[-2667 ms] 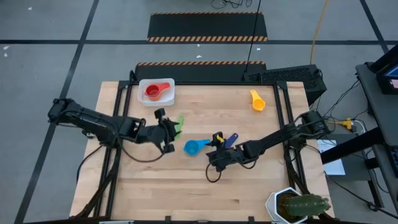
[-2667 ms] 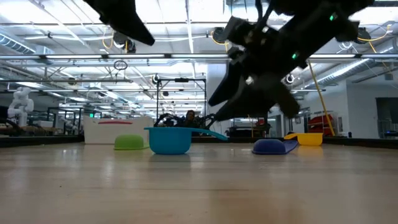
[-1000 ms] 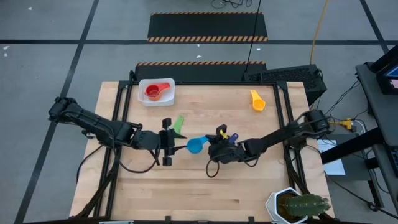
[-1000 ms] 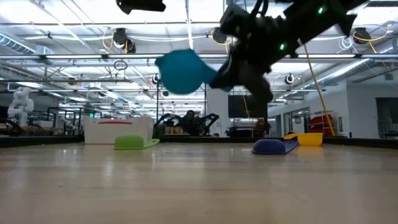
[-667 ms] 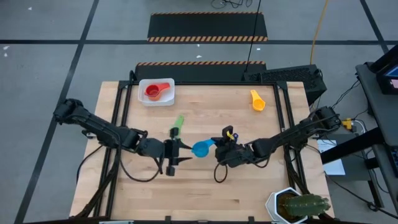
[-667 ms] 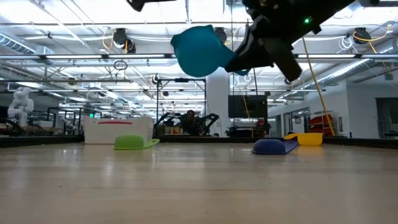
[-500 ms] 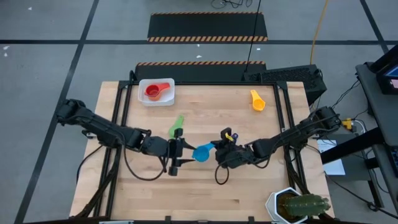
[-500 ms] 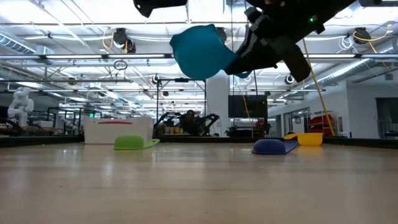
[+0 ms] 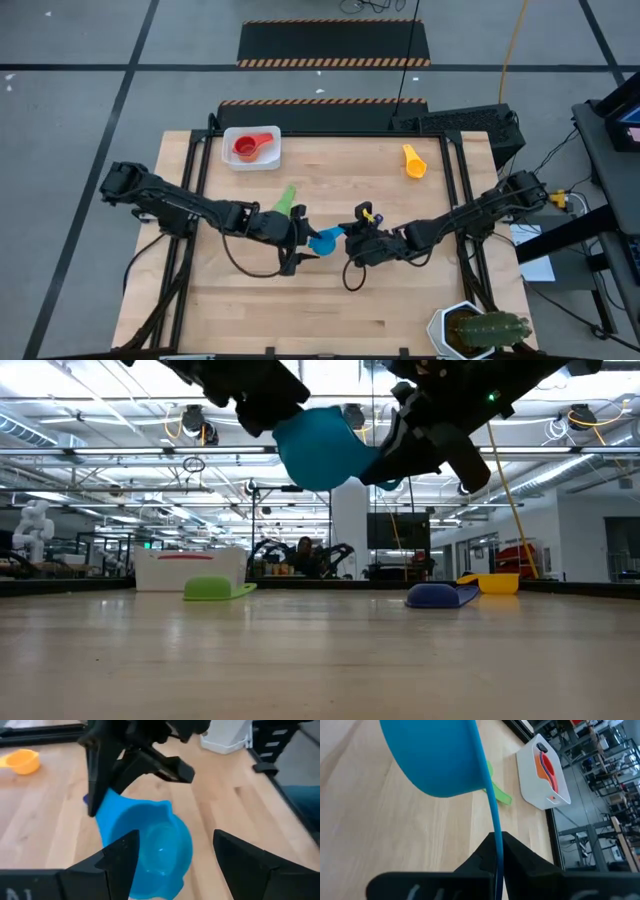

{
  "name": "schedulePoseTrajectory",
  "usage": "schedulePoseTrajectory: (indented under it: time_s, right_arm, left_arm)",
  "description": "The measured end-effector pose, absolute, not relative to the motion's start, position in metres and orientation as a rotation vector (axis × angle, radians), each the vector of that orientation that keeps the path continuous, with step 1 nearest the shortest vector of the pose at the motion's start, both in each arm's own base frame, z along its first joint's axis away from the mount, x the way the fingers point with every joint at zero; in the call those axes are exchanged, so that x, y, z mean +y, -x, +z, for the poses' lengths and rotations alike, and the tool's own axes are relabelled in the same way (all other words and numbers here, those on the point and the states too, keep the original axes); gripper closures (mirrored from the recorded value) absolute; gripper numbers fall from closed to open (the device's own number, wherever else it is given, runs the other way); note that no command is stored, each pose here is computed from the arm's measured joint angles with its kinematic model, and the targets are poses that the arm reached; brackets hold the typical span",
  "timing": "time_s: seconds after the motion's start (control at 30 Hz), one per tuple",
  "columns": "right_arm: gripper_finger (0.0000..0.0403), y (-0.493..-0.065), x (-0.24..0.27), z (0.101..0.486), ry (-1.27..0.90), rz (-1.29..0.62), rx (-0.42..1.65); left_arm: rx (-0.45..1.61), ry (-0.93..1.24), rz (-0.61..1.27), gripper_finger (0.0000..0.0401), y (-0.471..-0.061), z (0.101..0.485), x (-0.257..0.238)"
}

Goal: Nest measuring cups in basket
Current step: Stack the light blue measuring cup into the red measuring cup

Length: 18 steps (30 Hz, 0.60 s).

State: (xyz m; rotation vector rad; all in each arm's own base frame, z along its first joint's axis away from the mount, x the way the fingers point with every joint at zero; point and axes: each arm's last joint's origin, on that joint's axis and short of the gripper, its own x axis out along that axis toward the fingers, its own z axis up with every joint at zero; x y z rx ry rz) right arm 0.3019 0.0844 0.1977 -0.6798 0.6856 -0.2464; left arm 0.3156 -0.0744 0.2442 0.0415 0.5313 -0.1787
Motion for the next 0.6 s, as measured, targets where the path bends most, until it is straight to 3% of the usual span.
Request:
schedulePoseTrajectory:
  time_s: [0.27, 0.6]
  right_arm:
    - [0.0399, -0.303, 0.081, 0.198, 0.659, -0.263, 0.68]
    - [0.0399, -0.304, 0.081, 0.199, 0.658, -0.268, 0.668]
  left_arm:
    - [0.576, -0.001, -0.209, 0.0193, -0.317, 0.238, -0.069]
    - [0.589, 0.017, -0.201, 0.0301, -0.319, 0.237, -0.059]
